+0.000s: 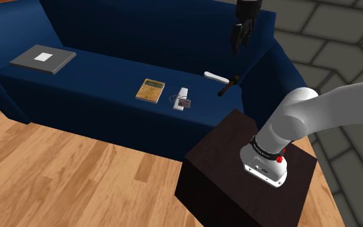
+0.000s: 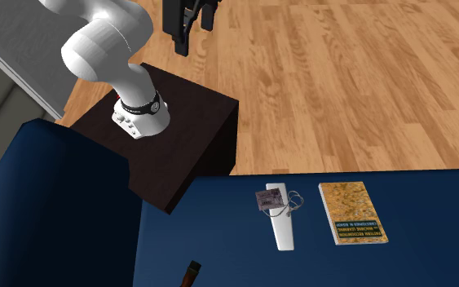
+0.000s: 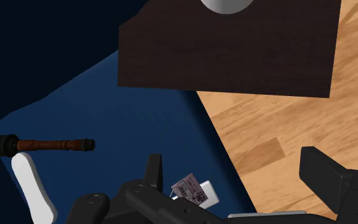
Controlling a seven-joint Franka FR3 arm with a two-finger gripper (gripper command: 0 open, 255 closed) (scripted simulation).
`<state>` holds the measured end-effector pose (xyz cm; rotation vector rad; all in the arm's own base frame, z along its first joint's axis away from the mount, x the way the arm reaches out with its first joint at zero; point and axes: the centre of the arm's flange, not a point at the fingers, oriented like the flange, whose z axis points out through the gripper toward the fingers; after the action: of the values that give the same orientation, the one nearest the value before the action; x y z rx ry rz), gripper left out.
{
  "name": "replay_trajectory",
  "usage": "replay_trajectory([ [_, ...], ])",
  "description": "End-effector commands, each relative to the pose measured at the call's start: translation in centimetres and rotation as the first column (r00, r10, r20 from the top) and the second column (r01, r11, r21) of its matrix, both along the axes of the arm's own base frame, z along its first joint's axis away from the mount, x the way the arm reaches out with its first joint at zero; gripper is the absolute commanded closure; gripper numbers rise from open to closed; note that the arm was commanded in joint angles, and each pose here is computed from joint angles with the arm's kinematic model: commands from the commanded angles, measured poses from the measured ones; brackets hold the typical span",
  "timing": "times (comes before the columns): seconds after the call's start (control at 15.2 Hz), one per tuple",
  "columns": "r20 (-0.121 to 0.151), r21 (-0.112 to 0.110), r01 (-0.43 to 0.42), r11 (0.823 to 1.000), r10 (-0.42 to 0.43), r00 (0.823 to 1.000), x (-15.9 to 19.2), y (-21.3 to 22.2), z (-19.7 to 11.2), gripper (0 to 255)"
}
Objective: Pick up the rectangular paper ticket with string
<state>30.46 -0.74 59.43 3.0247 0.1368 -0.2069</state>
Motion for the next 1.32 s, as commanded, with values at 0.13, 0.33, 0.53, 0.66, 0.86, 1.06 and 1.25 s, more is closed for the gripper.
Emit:
replay_trajectory([
  [0.13, 0.007, 0.009, -0.001, 1.000, 0.001, 1.000, 1.1, -0.7, -2.2, 0],
  [0.33, 0.017, 0.023, -0.003, 1.000, 0.003, 1.000, 2.8, -1.7, -5.6, 0],
  [0.53, 0.027, 0.036, -0.005, 0.999, 0.004, 1.000, 4.6, -2.7, -9.0, 0],
  [0.66, 0.033, 0.045, -0.007, 0.999, 0.005, 0.999, 5.7, -3.3, -11.2, 0],
  [0.86, 0.043, 0.059, -0.009, 0.998, 0.006, 0.999, 7.5, -4.2, -14.6, 0],
  [1.06, 0.053, 0.072, -0.011, 0.997, 0.007, 0.999, 9.4, -5.0, -17.9, 0],
  [1.25, 0.063, 0.086, -0.014, 0.996, 0.008, 0.998, 11.2, -5.8, -21.2, 0],
])
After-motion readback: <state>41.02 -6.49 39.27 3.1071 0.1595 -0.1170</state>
